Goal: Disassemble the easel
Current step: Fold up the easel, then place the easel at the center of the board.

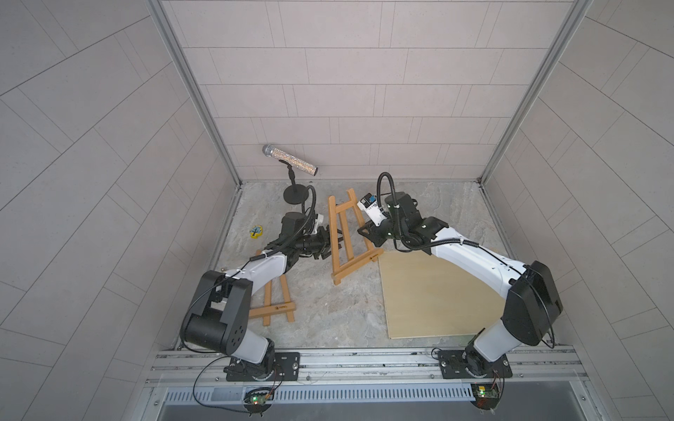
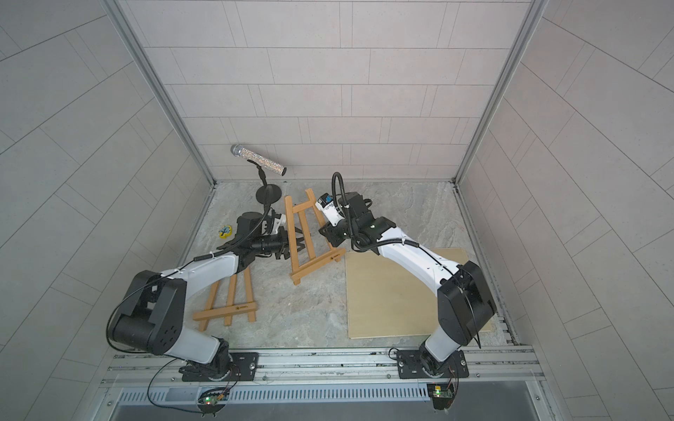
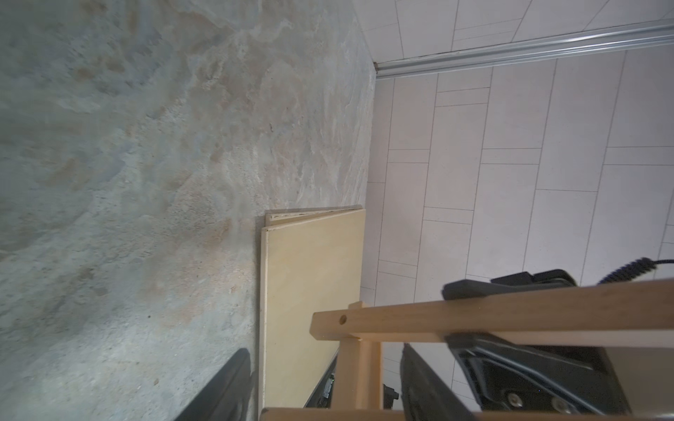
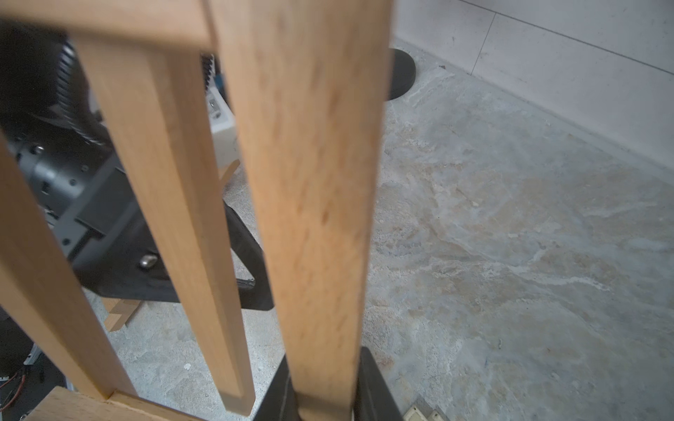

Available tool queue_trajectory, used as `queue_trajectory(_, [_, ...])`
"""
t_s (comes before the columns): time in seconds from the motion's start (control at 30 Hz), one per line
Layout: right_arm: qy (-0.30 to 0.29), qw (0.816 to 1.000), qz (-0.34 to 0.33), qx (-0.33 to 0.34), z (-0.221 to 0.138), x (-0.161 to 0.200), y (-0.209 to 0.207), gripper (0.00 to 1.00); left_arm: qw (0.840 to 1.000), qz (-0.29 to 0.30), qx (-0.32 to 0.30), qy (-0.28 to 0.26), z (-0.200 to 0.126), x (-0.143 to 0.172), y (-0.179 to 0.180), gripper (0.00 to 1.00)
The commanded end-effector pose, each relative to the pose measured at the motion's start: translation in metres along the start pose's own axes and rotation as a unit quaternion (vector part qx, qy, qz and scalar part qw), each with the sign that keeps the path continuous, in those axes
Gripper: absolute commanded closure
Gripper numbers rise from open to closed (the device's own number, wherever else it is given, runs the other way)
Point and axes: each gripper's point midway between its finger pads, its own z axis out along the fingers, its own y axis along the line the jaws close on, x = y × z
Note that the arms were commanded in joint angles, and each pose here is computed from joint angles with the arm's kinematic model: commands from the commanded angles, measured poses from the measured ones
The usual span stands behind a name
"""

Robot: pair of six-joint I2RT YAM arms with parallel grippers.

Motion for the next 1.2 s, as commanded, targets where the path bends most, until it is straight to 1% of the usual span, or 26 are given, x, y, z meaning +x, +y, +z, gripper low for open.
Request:
queue_trajectory(0.0, [-0.056, 0.998, 0.016, 0.001, -0.011, -0.025, 0.004, 0.80, 0.999, 0.018, 0.033, 0.003, 0.000, 0.004, -0.018, 0.33])
queue_trajectory(0.07, [-0.050, 0.998, 0.024, 0.005, -0.008, -0.015, 0.004, 0.80, 0.999, 0.017, 0.032, 0.011, 0.003, 0.009, -0.015, 0.33])
queue_trajectory(0.17, [-0.039, 0.998, 0.038, 0.009, -0.001, 0.003, 0.004, 0.80, 0.999, 0.010, 0.023, 0.021, 0.005, 0.018, -0.003, 0.33])
queue_trajectory(0.4, [-0.012, 0.997, 0.068, 0.022, 0.021, 0.050, 0.008, 0.81, 0.999, -0.020, -0.007, 0.042, 0.015, 0.041, 0.045, 0.33])
queue_trajectory(0.57, [0.009, 0.996, 0.079, 0.034, 0.036, 0.074, 0.005, 0.82, 0.998, -0.042, -0.024, 0.049, 0.021, 0.051, 0.078, 0.34])
queue_trajectory(0.7, [0.023, 0.995, 0.082, 0.042, 0.045, 0.084, 0.000, 0.82, 0.997, -0.063, -0.024, 0.041, 0.022, 0.053, 0.095, 0.35])
queue_trajectory(0.83, [0.031, 0.994, 0.089, 0.047, 0.050, 0.090, -0.002, 0.82, 0.996, -0.074, -0.051, 0.009, 0.008, 0.044, 0.109, 0.35])
queue_trajectory(0.93, [0.035, 0.994, 0.095, 0.047, 0.053, 0.090, -0.003, 0.82, 0.992, -0.072, -0.105, -0.014, -0.012, 0.037, 0.119, 0.33])
queue_trajectory(1.03, [0.041, 0.993, 0.103, 0.048, 0.056, 0.092, -0.003, 0.82, 0.984, -0.041, -0.173, -0.022, -0.032, 0.032, 0.121, 0.30])
queue_trajectory(1.1, [0.044, 0.992, 0.110, 0.048, 0.059, 0.093, -0.004, 0.82, 0.979, -0.026, -0.202, -0.028, -0.044, 0.029, 0.119, 0.28])
queue_trajectory(1.17, [0.049, 0.991, 0.117, 0.047, 0.063, 0.095, -0.004, 0.82, 0.974, -0.023, -0.222, -0.040, -0.053, 0.025, 0.120, 0.28])
